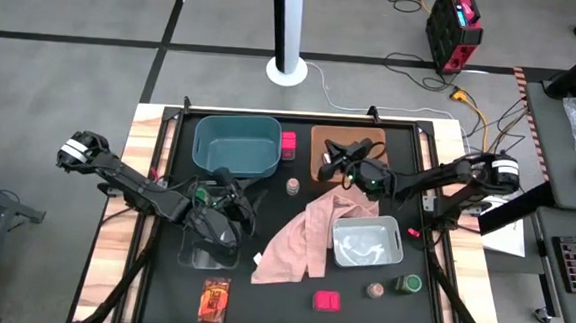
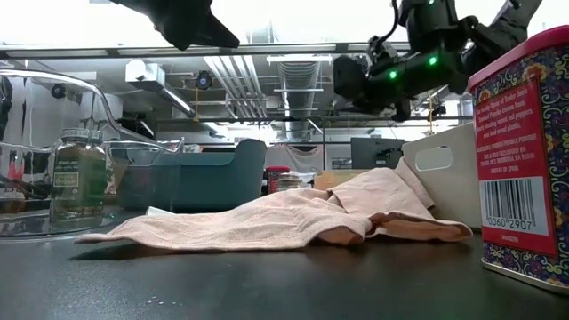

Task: Sort spices by type
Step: Put the top brown seasoning bottle into the white bin

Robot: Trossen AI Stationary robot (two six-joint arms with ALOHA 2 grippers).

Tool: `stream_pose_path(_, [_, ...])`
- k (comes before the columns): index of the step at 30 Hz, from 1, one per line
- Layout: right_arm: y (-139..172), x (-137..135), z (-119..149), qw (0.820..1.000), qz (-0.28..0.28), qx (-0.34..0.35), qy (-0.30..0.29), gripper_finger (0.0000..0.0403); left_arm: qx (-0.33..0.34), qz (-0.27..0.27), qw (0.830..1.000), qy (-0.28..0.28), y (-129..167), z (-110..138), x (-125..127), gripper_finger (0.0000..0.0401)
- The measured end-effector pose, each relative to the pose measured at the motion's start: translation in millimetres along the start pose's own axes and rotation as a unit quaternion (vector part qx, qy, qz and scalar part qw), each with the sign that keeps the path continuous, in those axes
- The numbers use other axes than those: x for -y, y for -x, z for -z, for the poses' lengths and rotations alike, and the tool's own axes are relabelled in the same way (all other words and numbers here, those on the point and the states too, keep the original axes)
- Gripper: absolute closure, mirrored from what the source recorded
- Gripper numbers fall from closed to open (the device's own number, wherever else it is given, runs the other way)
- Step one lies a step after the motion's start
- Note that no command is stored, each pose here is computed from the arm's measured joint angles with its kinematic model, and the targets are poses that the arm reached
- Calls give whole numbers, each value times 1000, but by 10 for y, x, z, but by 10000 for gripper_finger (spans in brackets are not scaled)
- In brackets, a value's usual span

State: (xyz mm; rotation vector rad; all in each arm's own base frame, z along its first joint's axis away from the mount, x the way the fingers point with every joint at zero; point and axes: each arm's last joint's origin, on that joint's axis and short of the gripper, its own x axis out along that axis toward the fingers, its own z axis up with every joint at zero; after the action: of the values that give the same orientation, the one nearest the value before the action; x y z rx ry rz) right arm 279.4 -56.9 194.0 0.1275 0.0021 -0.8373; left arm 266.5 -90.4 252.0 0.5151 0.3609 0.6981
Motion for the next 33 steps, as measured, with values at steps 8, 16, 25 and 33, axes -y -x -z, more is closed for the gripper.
stream_pose_path(8, [202, -61, -170, 999, -26, -20, 22, 394, -6, 13, 1000, 17, 8, 45, 22, 235])
stream_pose_path(16, [369, -224, -344, 993, -71, -78, 47, 394, 13, 155, 987, 38, 30, 44, 109, 235])
stream_pose_path(25, [339, -450, -498, 969, -124, -203, 59, 394, -43, 270, 961, 38, 158, 40, 168, 235])
stream_pose_path(33, [77, -787, -489, 939, -148, -293, 97, 393, -120, 264, 956, 40, 233, -97, 35, 235])
